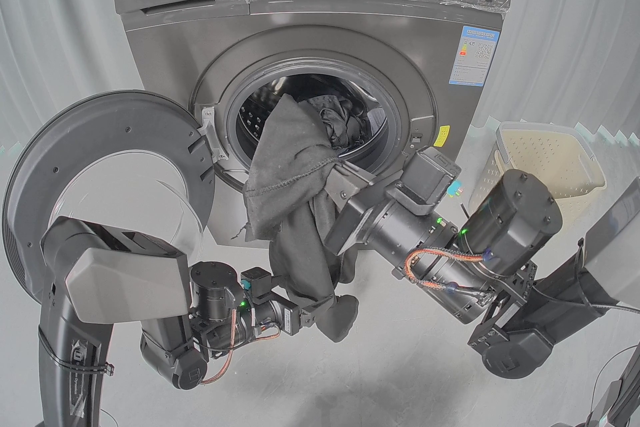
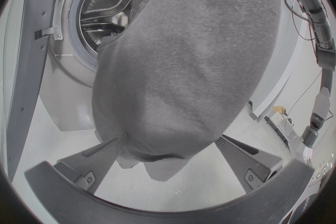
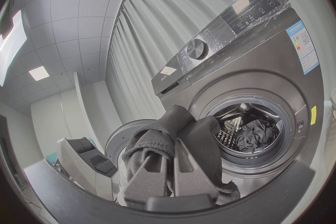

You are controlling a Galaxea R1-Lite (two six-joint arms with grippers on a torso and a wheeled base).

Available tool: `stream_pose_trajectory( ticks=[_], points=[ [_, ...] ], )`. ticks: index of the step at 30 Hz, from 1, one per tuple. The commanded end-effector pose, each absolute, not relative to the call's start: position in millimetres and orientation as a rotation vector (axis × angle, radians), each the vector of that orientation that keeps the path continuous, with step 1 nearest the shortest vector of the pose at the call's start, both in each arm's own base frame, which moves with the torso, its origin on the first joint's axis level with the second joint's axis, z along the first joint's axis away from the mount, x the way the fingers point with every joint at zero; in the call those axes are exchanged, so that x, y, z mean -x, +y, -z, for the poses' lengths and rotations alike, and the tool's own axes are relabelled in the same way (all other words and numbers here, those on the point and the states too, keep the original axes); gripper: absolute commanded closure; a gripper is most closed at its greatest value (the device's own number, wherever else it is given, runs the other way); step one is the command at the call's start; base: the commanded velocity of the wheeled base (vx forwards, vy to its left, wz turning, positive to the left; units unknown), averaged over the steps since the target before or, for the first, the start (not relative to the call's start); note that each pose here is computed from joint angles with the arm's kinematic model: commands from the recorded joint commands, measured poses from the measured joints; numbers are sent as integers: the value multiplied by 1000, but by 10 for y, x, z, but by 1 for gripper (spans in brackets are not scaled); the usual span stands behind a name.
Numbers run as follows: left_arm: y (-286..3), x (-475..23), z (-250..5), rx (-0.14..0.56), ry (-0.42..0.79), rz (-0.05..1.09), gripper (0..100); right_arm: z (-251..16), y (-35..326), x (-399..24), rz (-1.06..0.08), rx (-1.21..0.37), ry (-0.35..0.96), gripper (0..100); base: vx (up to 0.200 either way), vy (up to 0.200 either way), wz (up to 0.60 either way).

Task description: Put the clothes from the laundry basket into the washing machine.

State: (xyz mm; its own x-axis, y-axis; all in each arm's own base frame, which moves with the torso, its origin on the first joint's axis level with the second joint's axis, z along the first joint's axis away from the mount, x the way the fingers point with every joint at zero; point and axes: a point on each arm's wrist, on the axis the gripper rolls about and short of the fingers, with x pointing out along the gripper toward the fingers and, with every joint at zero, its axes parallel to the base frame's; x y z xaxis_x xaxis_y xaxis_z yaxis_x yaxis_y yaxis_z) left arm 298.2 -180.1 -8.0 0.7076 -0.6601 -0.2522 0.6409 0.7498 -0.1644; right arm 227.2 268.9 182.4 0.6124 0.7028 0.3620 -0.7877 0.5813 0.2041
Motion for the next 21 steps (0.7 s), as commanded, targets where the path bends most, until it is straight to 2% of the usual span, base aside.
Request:
stream_pose_trajectory(
  ticks=[1,5,13,21],
  points=[
    [-1758,-3029,139,68,315,701,0,-1801,2685,-2271,-880,-360,-247,100,0,0,0],
    [-1651,-3057,101,71,310,670,0,-1803,2675,-2276,-877,-360,-248,100,0,0,0],
    [-1487,-3018,-257,91,234,645,0,-1794,2651,-2305,-867,-357,-247,100,0,0,0],
    [-1283,-3029,-341,102,225,600,0,-1796,2644,-2307,-865,-357,-247,100,0,0,0]
  ],
)
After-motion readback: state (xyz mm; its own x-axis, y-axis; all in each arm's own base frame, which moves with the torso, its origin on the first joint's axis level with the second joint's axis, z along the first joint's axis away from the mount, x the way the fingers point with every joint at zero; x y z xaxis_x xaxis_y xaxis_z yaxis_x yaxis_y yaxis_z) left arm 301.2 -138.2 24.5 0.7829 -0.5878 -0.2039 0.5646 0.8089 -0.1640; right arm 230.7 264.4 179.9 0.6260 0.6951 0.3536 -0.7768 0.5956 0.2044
